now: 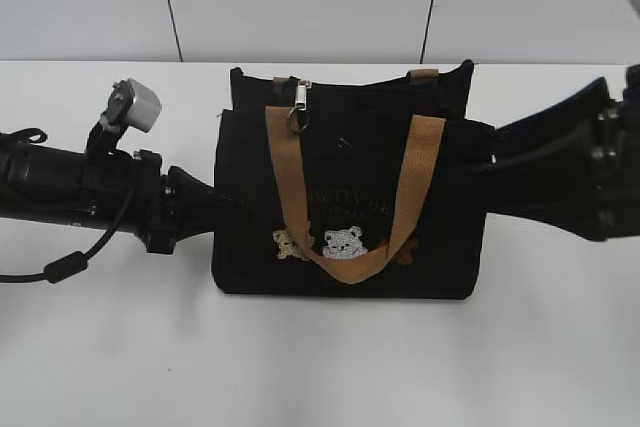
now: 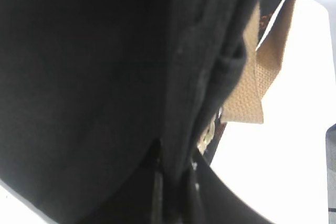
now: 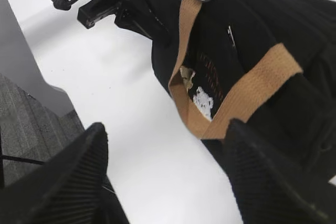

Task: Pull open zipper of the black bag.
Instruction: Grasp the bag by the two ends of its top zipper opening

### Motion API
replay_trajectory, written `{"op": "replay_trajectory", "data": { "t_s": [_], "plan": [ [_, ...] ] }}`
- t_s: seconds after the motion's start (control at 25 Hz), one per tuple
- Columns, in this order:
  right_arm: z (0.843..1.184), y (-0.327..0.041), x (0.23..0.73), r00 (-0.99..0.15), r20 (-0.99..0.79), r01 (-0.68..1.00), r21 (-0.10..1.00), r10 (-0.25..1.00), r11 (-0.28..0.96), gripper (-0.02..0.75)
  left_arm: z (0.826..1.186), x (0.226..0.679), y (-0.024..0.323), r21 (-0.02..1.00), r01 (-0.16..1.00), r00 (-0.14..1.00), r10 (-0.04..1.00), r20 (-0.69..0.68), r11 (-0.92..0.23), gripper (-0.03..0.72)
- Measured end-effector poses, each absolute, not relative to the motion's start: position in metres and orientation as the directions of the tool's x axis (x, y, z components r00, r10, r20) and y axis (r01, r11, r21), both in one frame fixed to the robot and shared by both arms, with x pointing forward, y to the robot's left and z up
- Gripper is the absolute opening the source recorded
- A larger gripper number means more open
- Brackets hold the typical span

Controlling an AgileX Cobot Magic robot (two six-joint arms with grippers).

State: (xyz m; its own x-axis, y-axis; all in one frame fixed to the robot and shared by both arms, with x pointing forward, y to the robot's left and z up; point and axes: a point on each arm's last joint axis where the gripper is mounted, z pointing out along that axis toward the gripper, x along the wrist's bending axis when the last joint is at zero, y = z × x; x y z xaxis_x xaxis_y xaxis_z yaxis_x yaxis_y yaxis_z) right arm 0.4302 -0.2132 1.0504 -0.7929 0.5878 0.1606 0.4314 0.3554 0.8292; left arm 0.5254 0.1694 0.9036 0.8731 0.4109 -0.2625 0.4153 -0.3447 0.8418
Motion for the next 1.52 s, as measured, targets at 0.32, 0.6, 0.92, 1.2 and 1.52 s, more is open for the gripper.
{"op": "replay_trajectory", "data": {
  "t_s": [0.32, 0.6, 0.92, 1.2, 1.52],
  "plan": [
    [1.031, -0.181, 0.480, -0.863, 0.124, 0.338, 0.862, 0.490, 0.377, 0.522, 0.904, 0.525, 0.169, 0.842, 0.415, 0.873, 0.411, -0.263, -0.345, 0.029],
    [1.008, -0.145, 0.500, -0.910, 0.135, 0.305, 0.858, 0.391, 0.413, 0.522, 0.904, 0.525, 0.169, 0.842, 0.415, 0.873, 0.411, -0.263, -0.345, 0.029],
    [0.992, -0.123, 0.517, -0.908, 0.154, 0.314, 0.866, 0.389, 0.390, 0.522, 0.904, 0.525, 0.169, 0.842, 0.415, 0.873, 0.410, -0.263, -0.344, 0.029],
    [0.978, -0.118, 0.527, -0.882, 0.186, 0.350, 0.873, 0.433, 0.339, 0.522, 0.904, 0.525, 0.169, 0.842, 0.415, 0.873, 0.410, -0.263, -0.344, 0.029],
    [0.969, -0.117, 0.535, -0.869, 0.179, 0.344, 0.889, 0.461, 0.301, 0.522, 0.904, 0.525, 0.169, 0.842, 0.415, 0.873, 0.411, -0.262, -0.345, 0.029]
  ]
}}
